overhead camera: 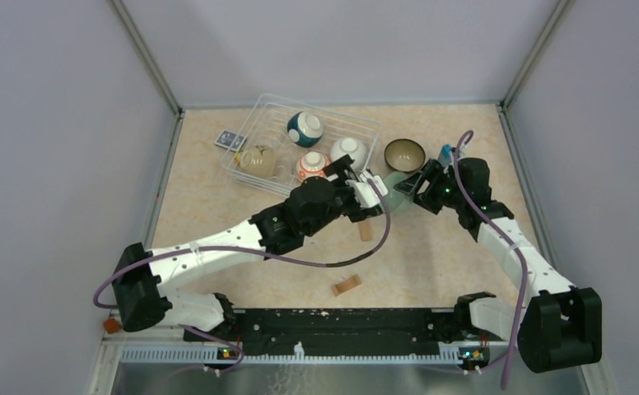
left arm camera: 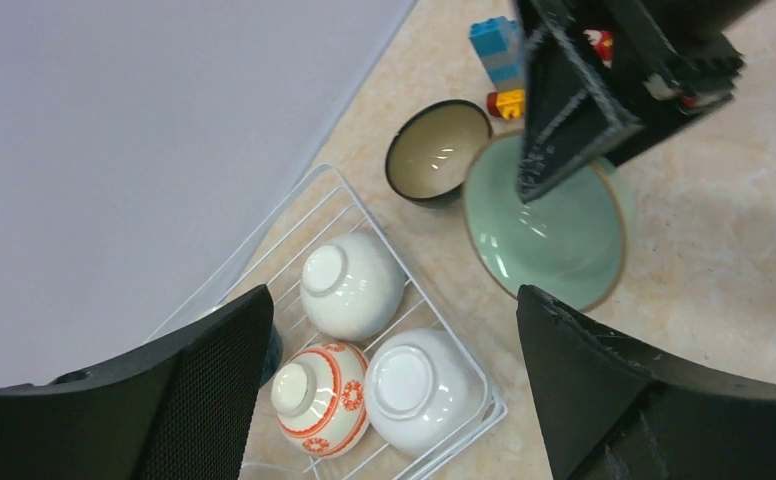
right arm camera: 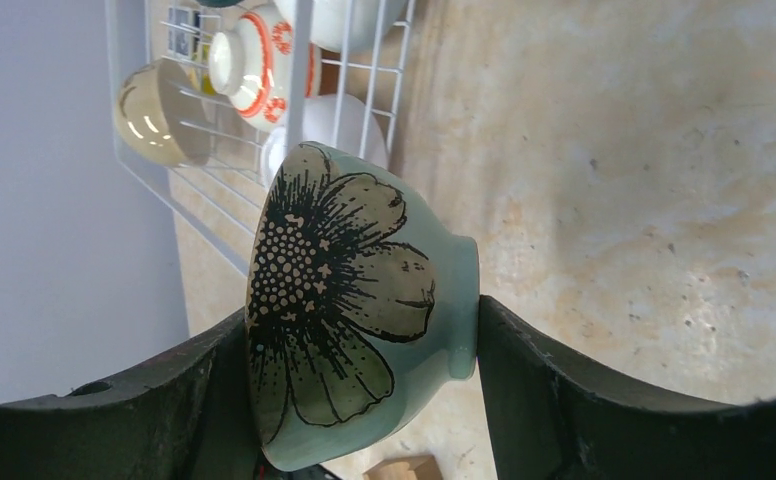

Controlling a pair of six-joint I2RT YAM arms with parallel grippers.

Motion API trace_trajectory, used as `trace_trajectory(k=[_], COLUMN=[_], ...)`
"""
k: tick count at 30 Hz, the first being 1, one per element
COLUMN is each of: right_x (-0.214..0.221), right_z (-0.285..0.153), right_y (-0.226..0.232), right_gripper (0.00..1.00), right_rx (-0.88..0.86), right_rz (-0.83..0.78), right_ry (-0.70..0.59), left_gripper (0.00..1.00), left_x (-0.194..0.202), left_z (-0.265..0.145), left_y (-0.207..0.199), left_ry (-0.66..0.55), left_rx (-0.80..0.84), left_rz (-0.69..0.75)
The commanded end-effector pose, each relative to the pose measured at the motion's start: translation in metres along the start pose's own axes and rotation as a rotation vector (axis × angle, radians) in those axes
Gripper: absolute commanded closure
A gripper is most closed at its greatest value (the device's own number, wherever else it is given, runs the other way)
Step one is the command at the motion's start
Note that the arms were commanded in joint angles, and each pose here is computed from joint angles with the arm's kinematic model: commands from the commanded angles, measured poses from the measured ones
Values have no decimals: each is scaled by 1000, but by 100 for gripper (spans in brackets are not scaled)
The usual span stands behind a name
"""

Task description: Unload the bowls from the dish rack

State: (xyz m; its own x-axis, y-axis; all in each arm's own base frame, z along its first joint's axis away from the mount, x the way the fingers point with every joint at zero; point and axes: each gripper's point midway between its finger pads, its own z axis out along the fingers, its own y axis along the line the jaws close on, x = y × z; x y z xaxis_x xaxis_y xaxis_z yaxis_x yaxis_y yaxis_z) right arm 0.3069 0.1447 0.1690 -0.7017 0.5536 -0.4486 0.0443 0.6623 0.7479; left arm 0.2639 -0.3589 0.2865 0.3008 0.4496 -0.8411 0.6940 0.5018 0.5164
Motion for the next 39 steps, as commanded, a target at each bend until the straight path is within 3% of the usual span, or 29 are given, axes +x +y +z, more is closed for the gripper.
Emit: trace_trajectory(k=[1, 9, 14, 23, 36, 39], right_x=[-10, -3, 7, 15, 22, 17], right_z=[-4, 13, 22, 43, 51, 49], right_y=[0, -19, -15, -34, -73, -83], right_gripper=[59, 60, 60, 55, 26, 14], right_rx=[-24, -37, -115, -96, 57, 128], right_rz=[-56, -119, -204, -215, -244, -240], right_ry=[-77, -84, -26, 26, 64, 45], left_gripper=[5, 5, 5, 4, 3, 3], left_x=[-15, 6, 15, 29, 40, 40], left_z=[-15, -25, -32, -45, -55, -56], left_y=[37, 57, 54, 66, 72, 73], left_ry=[-57, -14, -20, -13, -27, -29], left_rx=[-170, -262, -252, -314, -359, -362], left_rz=[-119, -230, -290, -388, -418, -420])
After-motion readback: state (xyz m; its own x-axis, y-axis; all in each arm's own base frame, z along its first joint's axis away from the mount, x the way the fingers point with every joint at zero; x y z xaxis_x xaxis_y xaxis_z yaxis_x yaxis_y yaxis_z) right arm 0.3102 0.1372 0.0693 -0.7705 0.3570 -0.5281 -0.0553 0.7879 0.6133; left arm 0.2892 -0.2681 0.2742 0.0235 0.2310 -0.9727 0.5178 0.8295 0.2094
